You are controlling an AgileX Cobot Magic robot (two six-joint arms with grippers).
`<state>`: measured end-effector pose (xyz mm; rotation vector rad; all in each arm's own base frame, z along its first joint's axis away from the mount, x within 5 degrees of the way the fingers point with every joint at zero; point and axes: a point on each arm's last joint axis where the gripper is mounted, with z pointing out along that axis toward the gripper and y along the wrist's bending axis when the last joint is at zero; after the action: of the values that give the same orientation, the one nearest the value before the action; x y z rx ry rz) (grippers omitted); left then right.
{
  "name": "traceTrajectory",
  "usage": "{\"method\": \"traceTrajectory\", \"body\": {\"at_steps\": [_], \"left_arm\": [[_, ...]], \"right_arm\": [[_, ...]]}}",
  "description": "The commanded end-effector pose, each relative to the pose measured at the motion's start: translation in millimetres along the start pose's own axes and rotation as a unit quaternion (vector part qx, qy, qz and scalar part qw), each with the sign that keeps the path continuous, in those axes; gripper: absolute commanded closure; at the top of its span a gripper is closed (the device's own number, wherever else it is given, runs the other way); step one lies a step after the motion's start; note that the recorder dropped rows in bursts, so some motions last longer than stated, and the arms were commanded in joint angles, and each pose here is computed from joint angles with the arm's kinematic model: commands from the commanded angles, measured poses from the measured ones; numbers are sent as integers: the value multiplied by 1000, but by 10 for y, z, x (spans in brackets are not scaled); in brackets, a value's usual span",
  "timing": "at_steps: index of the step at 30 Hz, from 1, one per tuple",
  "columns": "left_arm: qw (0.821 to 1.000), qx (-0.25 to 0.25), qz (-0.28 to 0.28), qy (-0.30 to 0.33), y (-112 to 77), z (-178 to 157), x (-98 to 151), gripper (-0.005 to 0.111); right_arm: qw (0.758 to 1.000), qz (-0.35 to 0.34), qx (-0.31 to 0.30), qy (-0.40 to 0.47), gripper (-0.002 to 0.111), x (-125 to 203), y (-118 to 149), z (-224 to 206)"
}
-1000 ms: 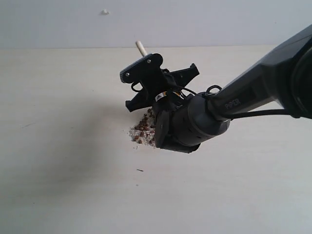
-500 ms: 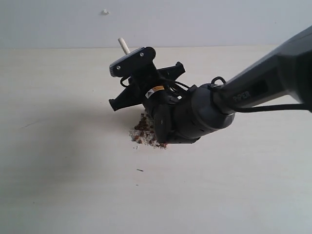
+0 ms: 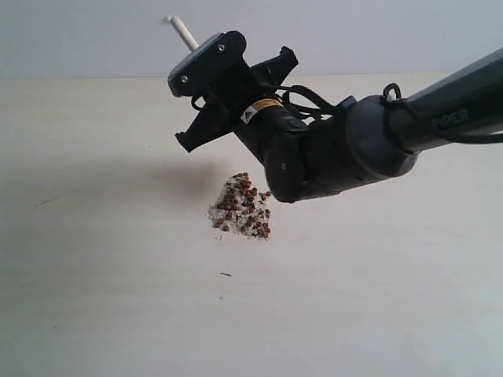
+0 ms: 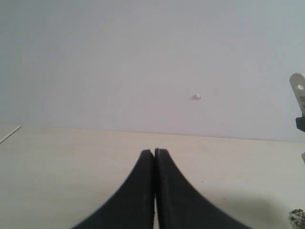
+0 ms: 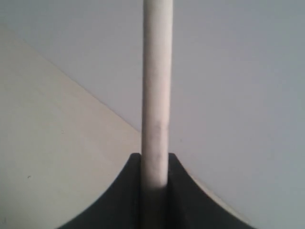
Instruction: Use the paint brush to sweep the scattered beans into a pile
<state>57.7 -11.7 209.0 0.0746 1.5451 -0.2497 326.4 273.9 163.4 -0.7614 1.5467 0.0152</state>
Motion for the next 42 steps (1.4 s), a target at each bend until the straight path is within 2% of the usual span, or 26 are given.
{"method": "traceTrajectory", "body": {"at_steps": [1, 3, 6, 13, 23, 27, 37, 42], "left_arm": [[1000, 3, 3, -3, -4, -5, -3, 107], [1000, 3, 3, -3, -4, -5, -3, 107], [1000, 3, 3, -3, -4, -5, -3, 107], [1000, 3, 3, -3, -4, -5, -3, 107], [1000, 3, 3, -3, -4, -5, -3, 107], [1000, 3, 3, -3, -4, -5, -3, 107], [1000, 3, 3, -3, -4, -5, -3, 107], [1000, 3, 3, -3, -4, -5, -3, 107]], "right_arm": [[991, -9, -116, -68, 108, 75, -148, 0], [980, -10, -179, -89, 108, 150, -214, -3], [961, 30, -246, -121, 108, 277, -360, -18], [953, 72, -239, -170, 108, 582, -655, 33], [911, 81, -355, -194, 108, 594, -599, 357], [898, 45, -391, -195, 108, 658, -545, 420], [901, 61, -394, -169, 108, 1001, -759, 487], [893, 79, -419, -143, 108, 1102, -742, 462]]}}
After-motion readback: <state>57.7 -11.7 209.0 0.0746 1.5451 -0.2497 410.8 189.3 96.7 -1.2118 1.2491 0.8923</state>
